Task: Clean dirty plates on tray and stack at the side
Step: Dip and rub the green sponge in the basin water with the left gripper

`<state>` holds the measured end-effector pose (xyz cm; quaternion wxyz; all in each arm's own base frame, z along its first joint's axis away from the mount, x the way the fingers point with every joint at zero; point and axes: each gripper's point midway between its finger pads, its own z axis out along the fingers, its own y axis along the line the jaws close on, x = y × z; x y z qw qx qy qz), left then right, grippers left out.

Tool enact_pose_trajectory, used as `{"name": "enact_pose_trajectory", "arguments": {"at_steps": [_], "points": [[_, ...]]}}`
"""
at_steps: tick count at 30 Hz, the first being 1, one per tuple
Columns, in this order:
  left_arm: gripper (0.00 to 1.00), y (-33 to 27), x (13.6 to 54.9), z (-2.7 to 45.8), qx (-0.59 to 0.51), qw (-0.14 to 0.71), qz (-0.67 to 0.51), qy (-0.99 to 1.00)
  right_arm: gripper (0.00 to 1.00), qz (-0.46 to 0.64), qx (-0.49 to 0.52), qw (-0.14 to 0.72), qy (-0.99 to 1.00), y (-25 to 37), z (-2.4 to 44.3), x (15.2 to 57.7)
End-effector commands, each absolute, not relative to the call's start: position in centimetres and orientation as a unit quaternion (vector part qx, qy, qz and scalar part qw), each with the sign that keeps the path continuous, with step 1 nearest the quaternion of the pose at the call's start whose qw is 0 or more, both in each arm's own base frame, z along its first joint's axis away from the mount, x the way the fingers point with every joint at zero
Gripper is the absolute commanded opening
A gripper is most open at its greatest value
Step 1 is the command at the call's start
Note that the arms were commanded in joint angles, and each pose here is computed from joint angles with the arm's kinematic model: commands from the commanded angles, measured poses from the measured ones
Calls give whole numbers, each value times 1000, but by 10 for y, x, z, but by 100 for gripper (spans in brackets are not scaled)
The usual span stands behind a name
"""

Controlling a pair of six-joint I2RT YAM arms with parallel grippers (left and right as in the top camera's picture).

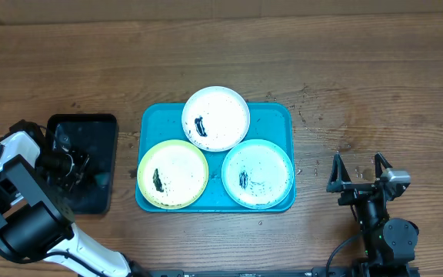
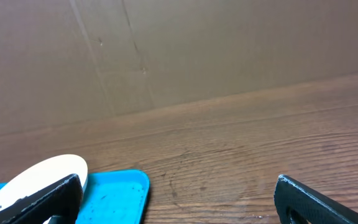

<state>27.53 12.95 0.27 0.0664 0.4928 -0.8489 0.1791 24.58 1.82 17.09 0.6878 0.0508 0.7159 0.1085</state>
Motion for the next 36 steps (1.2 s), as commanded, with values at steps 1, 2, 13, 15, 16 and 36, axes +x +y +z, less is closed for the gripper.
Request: {"name": "enact_pose_trajectory", "arguments": {"at_steps": [1, 2, 13, 15, 16, 36], "points": [[100, 127, 272, -3, 495, 77, 183, -846, 100, 101, 53, 692, 713, 16, 170, 246], [100, 126, 270, -2, 495, 81, 184, -845, 100, 101, 53, 692, 713, 16, 170, 246], [62, 112, 262, 4, 499, 111, 205, -835, 100, 101, 53, 692, 713, 16, 170, 246], [42, 112, 262, 4, 499, 112, 205, -835, 100, 101, 53, 692, 713, 16, 170, 246], [31, 112, 262, 4, 499, 112, 205, -835, 100, 101, 53, 692, 713, 16, 170, 246], [100, 145, 268, -9, 493, 66, 132, -857, 100, 101, 53, 692, 713, 16, 170, 246]]}}
